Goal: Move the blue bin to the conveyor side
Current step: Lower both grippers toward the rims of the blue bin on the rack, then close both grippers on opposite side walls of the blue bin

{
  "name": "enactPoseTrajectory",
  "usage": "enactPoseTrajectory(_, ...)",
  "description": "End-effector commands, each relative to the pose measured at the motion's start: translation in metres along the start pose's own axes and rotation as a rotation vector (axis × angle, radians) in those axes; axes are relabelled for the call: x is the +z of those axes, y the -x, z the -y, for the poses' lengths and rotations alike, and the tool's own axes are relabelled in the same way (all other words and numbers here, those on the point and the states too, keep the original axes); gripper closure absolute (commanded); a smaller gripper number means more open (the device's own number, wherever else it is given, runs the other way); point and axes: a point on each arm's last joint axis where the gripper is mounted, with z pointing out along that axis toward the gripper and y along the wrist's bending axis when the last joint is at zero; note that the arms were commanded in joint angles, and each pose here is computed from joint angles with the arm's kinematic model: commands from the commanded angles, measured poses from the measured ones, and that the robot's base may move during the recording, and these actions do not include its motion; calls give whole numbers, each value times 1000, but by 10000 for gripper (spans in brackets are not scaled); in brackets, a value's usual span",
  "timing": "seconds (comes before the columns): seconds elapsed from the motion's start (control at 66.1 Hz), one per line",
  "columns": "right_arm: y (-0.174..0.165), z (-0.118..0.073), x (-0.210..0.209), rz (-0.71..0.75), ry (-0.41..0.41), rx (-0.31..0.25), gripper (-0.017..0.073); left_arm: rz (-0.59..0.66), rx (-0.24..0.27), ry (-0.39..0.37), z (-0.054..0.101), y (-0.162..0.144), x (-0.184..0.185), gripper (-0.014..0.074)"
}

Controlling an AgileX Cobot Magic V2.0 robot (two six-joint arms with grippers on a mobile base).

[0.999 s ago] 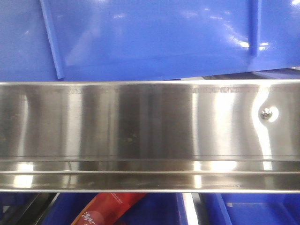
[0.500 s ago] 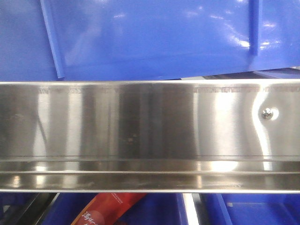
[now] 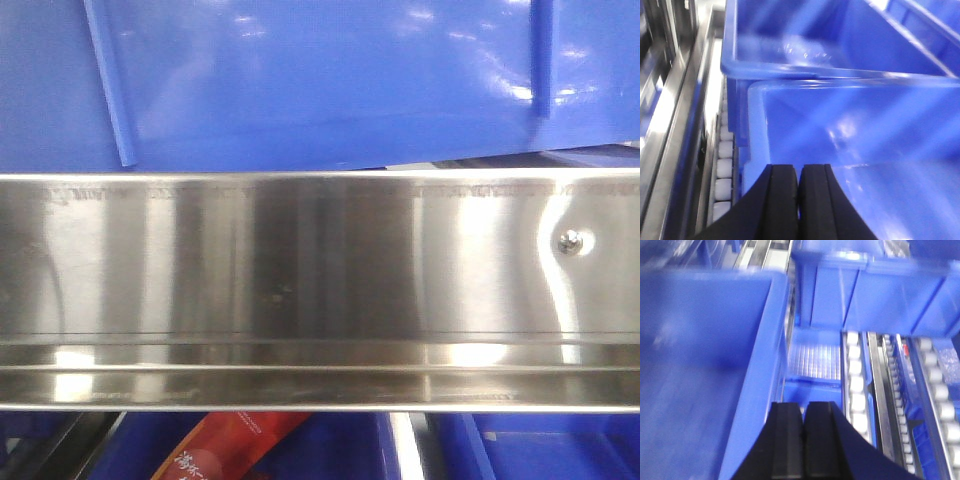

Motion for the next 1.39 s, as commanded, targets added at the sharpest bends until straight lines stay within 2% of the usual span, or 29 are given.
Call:
enactPoseTrajectory(0.0, 7, 1, 3, 7, -10, -8, 639, -2, -11, 6, 0, 3, 8, 610)
enactPoseTrajectory(0.151, 11, 2, 16, -25, -7, -7, 637, -57, -53, 40, -5, -2, 21, 610)
enactPoseTrajectory(0.288, 11, 3, 23, -37, -9, -8, 634, -78, -54, 43, -6, -5, 26, 610)
enactPoseTrajectory(0.363, 11, 4, 24, -46, -13, -10, 561, -103, -50, 49, -7, -7, 26, 589)
enactPoseTrajectory(0.454, 10, 4, 24, -57, -12, -10, 379, -124, -40, 60, -8, -9, 26, 493)
enactPoseTrajectory(0.545, 9, 4, 24, -59, -12, -10, 226, -124, -19, 79, -10, -9, 26, 341)
enactPoseTrajectory(0.636, 9, 3, 24, -69, -11, -10, 162, -142, 3, 101, -12, -10, 26, 200)
enactPoseTrajectory(0.727, 8, 3, 24, -77, -10, -10, 167, -175, 6, 108, -13, -13, 27, 134)
enactPoseTrajectory(0.908, 6, 4, 24, -93, -13, -11, 167, -230, 2, 114, -14, -19, 32, 175)
enactPoseTrajectory(1.09, 4, 5, 25, -112, -30, -19, 167, -242, 9, 101, -9, -21, 34, 303)
enactPoseTrajectory(1.241, 4, 5, 25, -112, -30, -19, 167, -251, 54, 98, -1, -24, 39, 307)
enactPoseTrajectory(1.377, 4, 5, 25, -112, -30, -19, 167, -281, 27, 103, -2, -28, 45, 307)
